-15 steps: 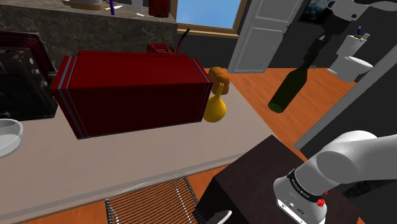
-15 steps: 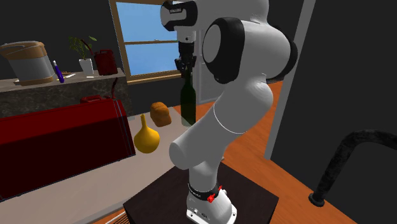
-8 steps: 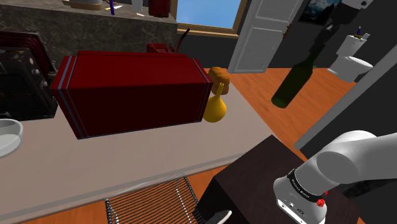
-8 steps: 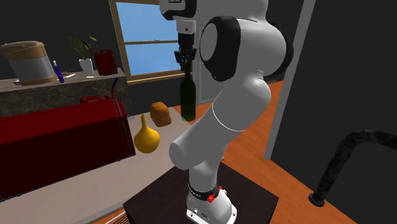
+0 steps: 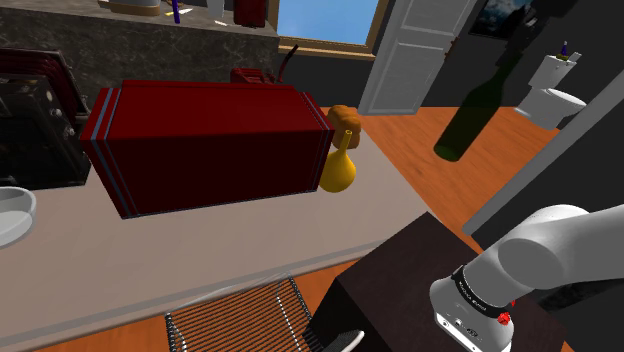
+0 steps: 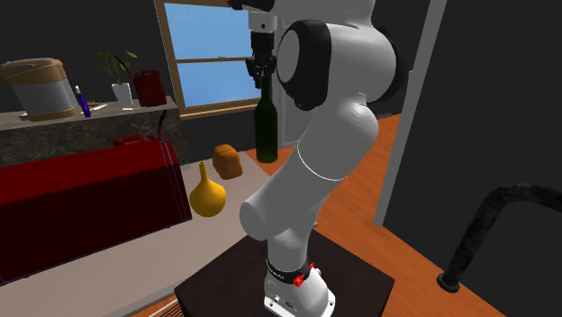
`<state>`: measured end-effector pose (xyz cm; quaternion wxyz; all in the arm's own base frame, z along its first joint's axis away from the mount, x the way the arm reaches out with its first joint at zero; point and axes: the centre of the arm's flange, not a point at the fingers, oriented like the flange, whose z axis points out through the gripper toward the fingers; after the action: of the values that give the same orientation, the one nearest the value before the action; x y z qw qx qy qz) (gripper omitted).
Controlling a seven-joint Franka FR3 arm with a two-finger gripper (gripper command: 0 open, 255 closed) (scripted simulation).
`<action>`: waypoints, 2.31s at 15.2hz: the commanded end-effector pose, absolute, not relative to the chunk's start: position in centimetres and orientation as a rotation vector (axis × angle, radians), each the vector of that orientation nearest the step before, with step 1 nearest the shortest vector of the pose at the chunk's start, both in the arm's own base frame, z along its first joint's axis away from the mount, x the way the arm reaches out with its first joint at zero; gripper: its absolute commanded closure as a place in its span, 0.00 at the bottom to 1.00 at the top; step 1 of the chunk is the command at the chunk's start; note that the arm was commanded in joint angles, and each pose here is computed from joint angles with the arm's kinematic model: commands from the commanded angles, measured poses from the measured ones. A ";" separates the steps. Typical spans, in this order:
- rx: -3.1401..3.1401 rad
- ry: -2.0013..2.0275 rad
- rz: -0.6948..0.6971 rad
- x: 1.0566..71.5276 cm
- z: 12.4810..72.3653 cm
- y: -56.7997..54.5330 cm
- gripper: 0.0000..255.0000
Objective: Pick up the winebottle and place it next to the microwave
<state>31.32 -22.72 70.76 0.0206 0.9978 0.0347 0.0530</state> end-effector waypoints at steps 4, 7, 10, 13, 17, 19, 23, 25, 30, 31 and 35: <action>3.094 0.108 0.164 31.3 73.5 -22.8 1.00; 3.094 0.108 0.164 31.3 75.1 -22.8 1.00; 3.094 0.108 0.164 32.1 75.2 -20.3 1.00; 3.094 0.108 0.164 33.3 75.2 -16.6 1.00; 3.094 0.108 0.164 34.9 75.3 -11.5 1.00; 3.094 0.108 0.164 35.7 75.3 -9.0 1.00; 3.094 0.108 0.164 37.4 75.3 -4.0 1.00; 3.094 0.108 0.164 38.2 75.3 -1.5 1.00; 3.094 0.108 0.164 40.2 75.3 4.8 1.00; 3.094 0.108 0.164 40.6 75.3 6.0 1.00; 3.094 0.108 0.164 42.2 75.3 11.1 1.00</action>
<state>41.66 9.40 75.43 0.0211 0.9978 0.0353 0.0526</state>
